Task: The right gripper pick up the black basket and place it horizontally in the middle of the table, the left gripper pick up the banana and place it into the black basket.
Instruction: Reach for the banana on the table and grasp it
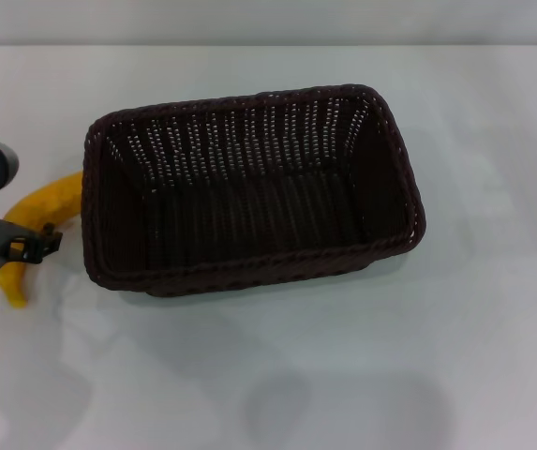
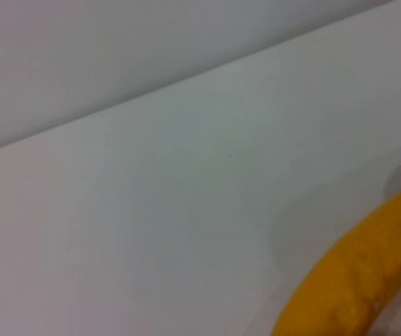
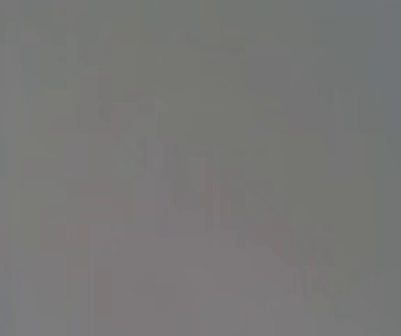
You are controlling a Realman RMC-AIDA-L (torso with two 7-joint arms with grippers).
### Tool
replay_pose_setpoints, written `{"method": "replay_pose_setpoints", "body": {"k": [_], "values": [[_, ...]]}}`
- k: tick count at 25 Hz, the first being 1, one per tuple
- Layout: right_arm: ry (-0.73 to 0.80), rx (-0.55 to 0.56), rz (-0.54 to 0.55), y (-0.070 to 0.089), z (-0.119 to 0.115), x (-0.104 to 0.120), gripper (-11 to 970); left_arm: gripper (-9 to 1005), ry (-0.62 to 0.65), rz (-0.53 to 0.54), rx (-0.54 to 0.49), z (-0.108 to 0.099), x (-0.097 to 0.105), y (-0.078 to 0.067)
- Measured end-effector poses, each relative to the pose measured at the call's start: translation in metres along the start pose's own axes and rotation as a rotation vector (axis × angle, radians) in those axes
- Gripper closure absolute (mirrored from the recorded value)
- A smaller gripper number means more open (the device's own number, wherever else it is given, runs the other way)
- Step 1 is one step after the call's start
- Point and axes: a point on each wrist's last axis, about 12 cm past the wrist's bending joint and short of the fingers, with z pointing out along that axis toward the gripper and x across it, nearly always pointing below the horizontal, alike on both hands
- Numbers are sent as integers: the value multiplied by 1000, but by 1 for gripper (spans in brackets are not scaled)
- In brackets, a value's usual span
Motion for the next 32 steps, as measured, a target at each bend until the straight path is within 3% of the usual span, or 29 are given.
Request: {"method": "replay_pose_setpoints", "body": {"k": [18,32], "values": [[-6,-3,-2,0,1,-2,292,180,7,4,15,11,4,-5],[-5,-1,-2,0,1,-2,293,189,19,-30,2,13,5,-1]]}}
